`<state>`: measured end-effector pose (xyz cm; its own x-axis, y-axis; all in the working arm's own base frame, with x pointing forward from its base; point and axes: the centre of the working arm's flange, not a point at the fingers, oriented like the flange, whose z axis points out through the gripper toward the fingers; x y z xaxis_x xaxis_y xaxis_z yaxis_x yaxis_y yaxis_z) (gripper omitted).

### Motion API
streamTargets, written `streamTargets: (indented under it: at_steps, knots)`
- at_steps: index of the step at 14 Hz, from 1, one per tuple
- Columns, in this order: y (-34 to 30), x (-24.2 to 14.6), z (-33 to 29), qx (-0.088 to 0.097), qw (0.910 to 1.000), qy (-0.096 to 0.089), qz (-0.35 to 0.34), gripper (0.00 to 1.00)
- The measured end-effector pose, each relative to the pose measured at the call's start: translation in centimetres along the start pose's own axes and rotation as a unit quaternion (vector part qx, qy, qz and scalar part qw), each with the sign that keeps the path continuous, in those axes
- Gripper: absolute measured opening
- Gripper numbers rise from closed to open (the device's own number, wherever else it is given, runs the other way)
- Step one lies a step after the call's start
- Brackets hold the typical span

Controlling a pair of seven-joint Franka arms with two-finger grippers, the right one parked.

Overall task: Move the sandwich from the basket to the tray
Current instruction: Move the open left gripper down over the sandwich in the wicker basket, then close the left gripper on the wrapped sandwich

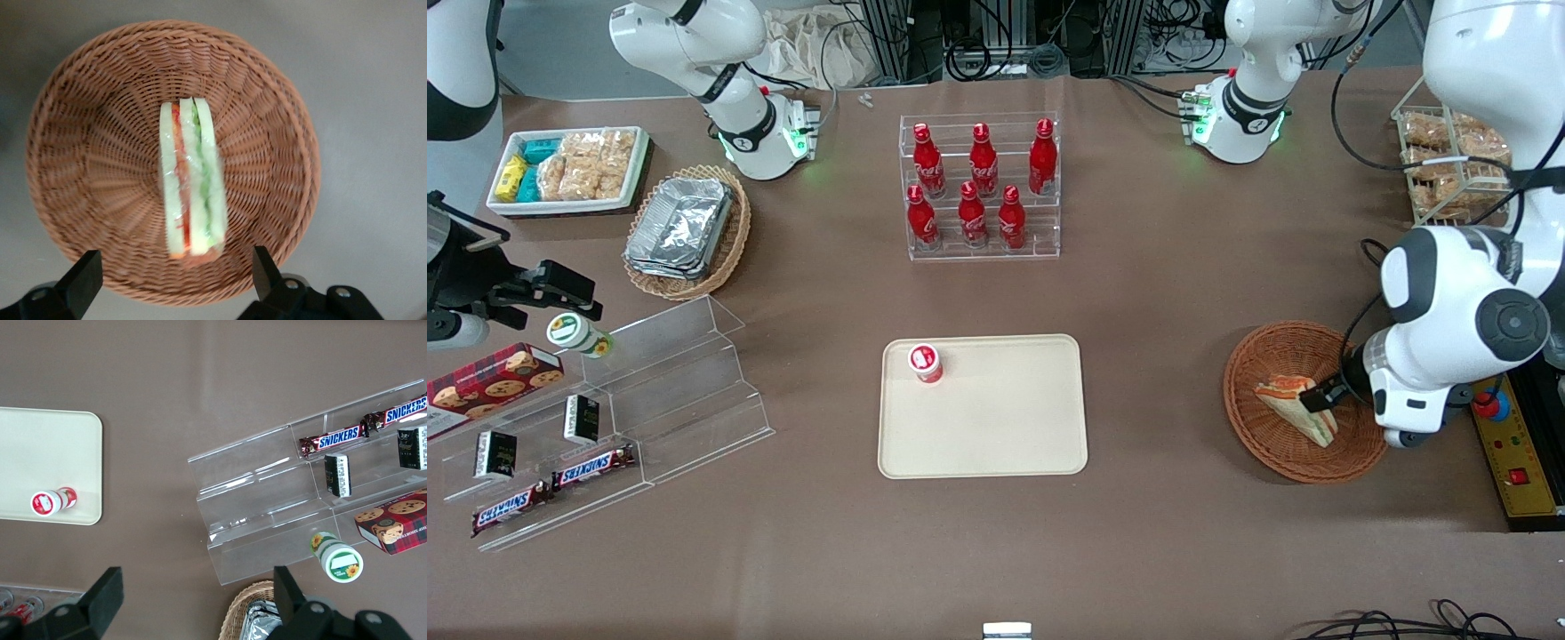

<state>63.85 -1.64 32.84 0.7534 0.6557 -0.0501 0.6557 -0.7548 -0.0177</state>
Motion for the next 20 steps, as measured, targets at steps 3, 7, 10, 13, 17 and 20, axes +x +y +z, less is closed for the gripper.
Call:
streamTargets:
  at_steps: [3,7,10,13,17,20]
  knots:
    - [0.2,0.4,1.3,-0.004,0.9985,0.0,-0.055,1.0]
    - [0.1,0.7,4.3,0.001,0.9975,-0.012,-0.07,1.0]
    - [-0.1,0.8,5.9,0.002,0.9976,-0.011,-0.069,0.99]
    - [-0.3,0.8,6.9,0.01,0.998,-0.008,-0.062,0.96]
    - [-0.4,0.9,7.4,0.014,0.998,-0.008,-0.061,0.56]
    - [-0.9,1.4,6.0,0.017,0.9976,-0.008,-0.066,0.29]
